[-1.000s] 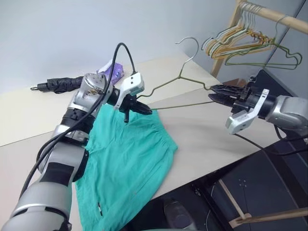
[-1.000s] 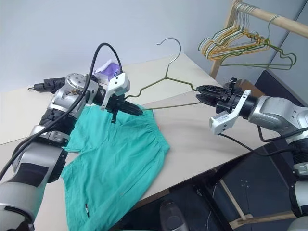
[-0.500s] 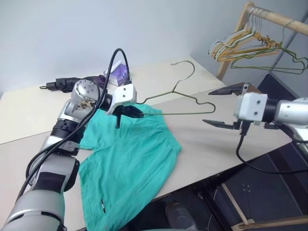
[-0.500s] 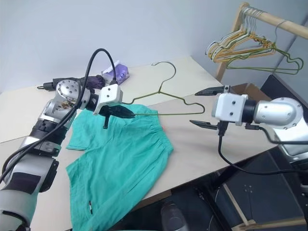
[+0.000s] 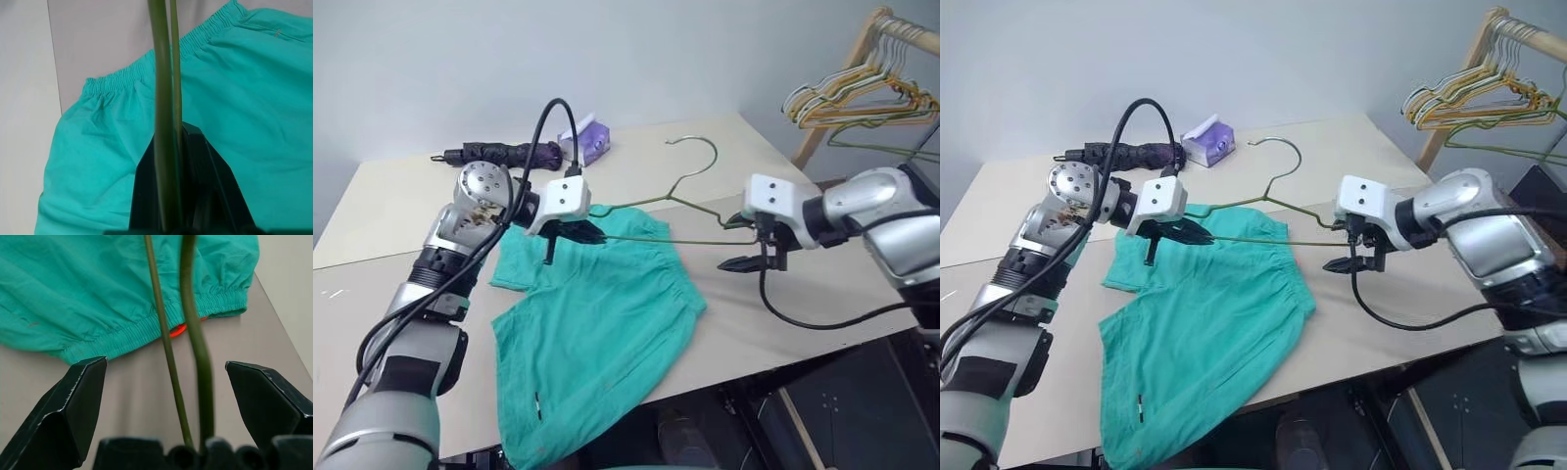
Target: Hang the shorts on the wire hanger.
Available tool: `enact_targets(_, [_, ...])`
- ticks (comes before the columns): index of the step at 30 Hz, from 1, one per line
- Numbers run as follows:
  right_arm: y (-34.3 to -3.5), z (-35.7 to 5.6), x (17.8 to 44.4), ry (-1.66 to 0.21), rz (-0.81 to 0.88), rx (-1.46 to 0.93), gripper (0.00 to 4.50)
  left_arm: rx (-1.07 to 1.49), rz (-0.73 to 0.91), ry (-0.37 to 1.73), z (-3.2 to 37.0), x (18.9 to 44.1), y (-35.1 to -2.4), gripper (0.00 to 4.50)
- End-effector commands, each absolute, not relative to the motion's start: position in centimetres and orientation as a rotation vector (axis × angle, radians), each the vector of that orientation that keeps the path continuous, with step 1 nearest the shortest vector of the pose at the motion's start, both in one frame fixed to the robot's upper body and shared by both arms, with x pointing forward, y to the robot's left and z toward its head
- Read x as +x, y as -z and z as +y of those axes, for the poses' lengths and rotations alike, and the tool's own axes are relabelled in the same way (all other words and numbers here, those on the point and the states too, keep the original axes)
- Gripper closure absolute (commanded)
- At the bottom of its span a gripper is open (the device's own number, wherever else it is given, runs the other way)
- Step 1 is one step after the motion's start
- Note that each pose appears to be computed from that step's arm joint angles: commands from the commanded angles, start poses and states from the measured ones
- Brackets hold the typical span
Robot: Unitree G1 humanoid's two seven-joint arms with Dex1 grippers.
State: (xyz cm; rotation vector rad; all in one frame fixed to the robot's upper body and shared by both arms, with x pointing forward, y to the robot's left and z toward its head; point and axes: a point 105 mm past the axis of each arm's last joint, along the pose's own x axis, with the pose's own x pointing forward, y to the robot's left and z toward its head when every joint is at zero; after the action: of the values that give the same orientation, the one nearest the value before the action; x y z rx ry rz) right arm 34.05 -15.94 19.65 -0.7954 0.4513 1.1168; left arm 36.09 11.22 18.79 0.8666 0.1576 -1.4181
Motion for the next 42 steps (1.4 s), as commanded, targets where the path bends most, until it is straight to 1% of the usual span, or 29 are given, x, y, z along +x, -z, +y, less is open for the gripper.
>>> enact_targets(1, [-20.8,-15.8,34.4,-1.102,0.433,-0.807,0.19,0.871,0.093,1.418,11.0,35.8,-20.2,4.5])
enact_targets(3, [-20.7,-15.5,34.5,-1.111,0.438,-0.797,0.58,0.871,0.093,1.42,11.0,35.7,-20.2,4.5])
enact_targets(4, [-20.7,-15.4,34.5,-1.114,0.439,-0.792,0.88,0.871,0.093,1.421,11.0,35.7,-20.2,4.5])
enact_targets(8, [-20.7,-15.1,34.6,-1.119,0.434,-0.782,2.27,0.873,0.093,1.427,11.0,35.6,-20.2,4.5])
enact_targets(9, [-20.8,-15.0,34.6,-1.121,0.432,-0.78,2.55,0.873,0.092,1.427,10.9,35.6,-20.2,4.5])
enact_targets(11, [-20.7,-15.0,34.6,-1.123,0.431,-0.781,3.35,0.869,0.09,1.426,10.8,35.7,-20.3,4.5])
enact_targets(14, [-20.6,-15.1,34.5,-1.126,0.427,-0.77,4.36,0.863,0.082,1.425,10.8,35.7,-20.3,4.5])
enact_targets(15, [-20.6,-15.1,34.4,-1.126,0.426,-0.767,4.46,0.861,0.078,1.424,10.7,35.7,-20.3,4.5])
enact_targets(19, [-20.6,-15.4,33.9,-1.135,0.419,-0.751,4.46,0.832,0.036,1.43,10.8,35.6,-20.3,4.5])
enact_targets(23, [-20.4,-16.0,33.2,-1.142,0.422,-0.726,4.5,0.75,0.001,1.445,11.6,35.4,-20.5,3.41])
enact_targets(27, [-19.6,-17.3,31.8,-1.138,0.465,-0.656,4.5,0.653,-0.029,1.361,13.5,36.1,-21.5,2.11])
enact_targets(28, [-19.2,-17.8,31.4,-1.125,0.488,-0.617,4.5,0.625,-0.034,1.327,14.0,36.4,-21.8,1.85])
enact_targets(30, [-18.3,-19.1,30.5,-1.085,0.542,-0.533,4.5,0.574,-0.035,1.285,15.2,36.5,-22.4,1.13])
enact_targets(33, [-16.3,-21.7,29.3,-0.998,0.646,-0.397,4.5,0.473,-0.044,1.261,16.3,35.8,-22.7,0.15])
enact_targets(34, [-15.7,-22.5,29.0,-0.967,0.678,-0.35,4.5,0.445,-0.054,1.259,16.4,35.5,-22.7,0.03])
enact_targets(37, [-13.7,-25.0,28.6,-0.837,0.781,-0.164,4.5,0.4,-0.096,1.266,16.6,34.2,-22.5,0.03])
enact_targets(42, [-11.2,-27.5,28.4,-0.684,0.883,0.065,4.5,0.409,-0.125,1.28,15.7,32.6,-22.2,0.03])
